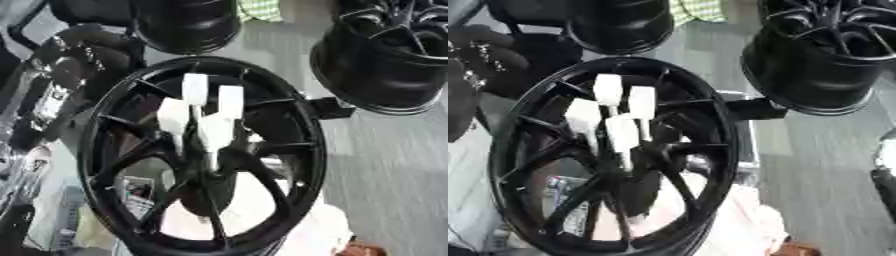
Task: Pull the pin out of the wheel hub.
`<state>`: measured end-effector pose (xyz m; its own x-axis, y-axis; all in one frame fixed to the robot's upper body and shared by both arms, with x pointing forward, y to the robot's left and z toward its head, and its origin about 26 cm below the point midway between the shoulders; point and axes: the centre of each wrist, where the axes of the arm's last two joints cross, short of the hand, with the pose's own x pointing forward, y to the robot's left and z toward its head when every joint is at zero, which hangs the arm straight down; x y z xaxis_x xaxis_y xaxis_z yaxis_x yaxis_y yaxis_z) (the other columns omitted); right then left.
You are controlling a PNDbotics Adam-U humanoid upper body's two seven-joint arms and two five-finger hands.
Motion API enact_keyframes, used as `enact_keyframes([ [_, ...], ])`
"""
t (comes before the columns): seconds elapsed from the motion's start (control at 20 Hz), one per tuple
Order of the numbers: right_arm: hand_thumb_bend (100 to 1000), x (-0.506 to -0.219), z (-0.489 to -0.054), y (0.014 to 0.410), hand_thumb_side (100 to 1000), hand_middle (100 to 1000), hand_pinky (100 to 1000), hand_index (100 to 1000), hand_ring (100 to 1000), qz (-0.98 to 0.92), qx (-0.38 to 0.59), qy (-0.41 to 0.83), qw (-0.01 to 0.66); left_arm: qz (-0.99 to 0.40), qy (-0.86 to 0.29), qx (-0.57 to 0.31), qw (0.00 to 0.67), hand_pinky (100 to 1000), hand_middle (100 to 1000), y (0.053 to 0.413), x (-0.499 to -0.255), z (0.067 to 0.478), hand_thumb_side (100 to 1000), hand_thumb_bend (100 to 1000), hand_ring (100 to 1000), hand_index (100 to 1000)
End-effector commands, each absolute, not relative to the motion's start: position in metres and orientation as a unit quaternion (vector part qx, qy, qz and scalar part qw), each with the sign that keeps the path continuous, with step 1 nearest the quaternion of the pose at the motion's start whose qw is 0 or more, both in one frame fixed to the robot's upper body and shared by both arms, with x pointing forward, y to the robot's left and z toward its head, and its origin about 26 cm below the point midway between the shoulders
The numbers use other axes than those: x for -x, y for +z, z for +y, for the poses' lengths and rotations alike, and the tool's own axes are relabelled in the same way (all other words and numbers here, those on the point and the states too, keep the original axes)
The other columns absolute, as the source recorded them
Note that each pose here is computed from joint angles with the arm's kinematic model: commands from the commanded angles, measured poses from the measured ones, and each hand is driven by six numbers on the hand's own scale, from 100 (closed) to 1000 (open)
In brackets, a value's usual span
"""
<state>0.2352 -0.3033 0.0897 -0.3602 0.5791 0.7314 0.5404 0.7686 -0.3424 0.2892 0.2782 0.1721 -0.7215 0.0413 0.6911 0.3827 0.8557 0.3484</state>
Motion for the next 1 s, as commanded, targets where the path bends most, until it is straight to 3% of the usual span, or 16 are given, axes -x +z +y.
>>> enact_keyframes([
  [0.05, 100, -0.233, -0.321, 0.102, 428, 715, 884, 773, 854, -0.824, 0.363, 0.080, 0.428, -0.899, -0.252, 0.110, 0.342, 795, 758, 0.181, -0.287, 0.282, 596, 100, 728, 871],
  [0.1, 100, -0.232, -0.329, 0.106, 415, 718, 887, 778, 855, -0.820, 0.370, 0.107, 0.424, -0.898, -0.253, 0.109, 0.342, 795, 758, 0.181, -0.287, 0.282, 596, 100, 728, 871],
  [0.15, 100, -0.230, -0.336, 0.109, 480, 717, 890, 782, 856, -0.814, 0.376, 0.137, 0.421, -0.898, -0.254, 0.108, 0.342, 795, 758, 0.181, -0.287, 0.283, 596, 100, 728, 871],
  [0.2, 100, -0.229, -0.344, 0.113, 421, 722, 893, 786, 857, -0.805, 0.382, 0.175, 0.419, -0.898, -0.255, 0.106, 0.342, 795, 758, 0.181, -0.287, 0.283, 596, 100, 728, 871],
  [0.35, 100, -0.227, -0.367, 0.133, 509, 730, 900, 798, 860, -0.767, 0.398, 0.287, 0.414, -0.898, -0.257, 0.104, 0.343, 795, 758, 0.182, -0.287, 0.284, 596, 100, 728, 871],
  [0.55, 100, -0.233, -0.390, 0.176, 507, 737, 906, 808, 861, -0.710, 0.406, 0.402, 0.413, -0.897, -0.261, 0.097, 0.343, 795, 758, 0.181, -0.286, 0.287, 595, 100, 728, 871],
  [0.75, 102, -0.246, -0.395, 0.226, 483, 745, 911, 816, 863, -0.657, 0.402, 0.493, 0.404, -0.896, -0.264, 0.092, 0.345, 795, 758, 0.181, -0.286, 0.288, 596, 100, 727, 870],
  [1.0, 168, -0.257, -0.384, 0.268, 472, 754, 914, 823, 866, -0.600, 0.381, 0.584, 0.391, -0.895, -0.271, 0.092, 0.342, 795, 758, 0.182, -0.286, 0.287, 596, 100, 727, 870],
])
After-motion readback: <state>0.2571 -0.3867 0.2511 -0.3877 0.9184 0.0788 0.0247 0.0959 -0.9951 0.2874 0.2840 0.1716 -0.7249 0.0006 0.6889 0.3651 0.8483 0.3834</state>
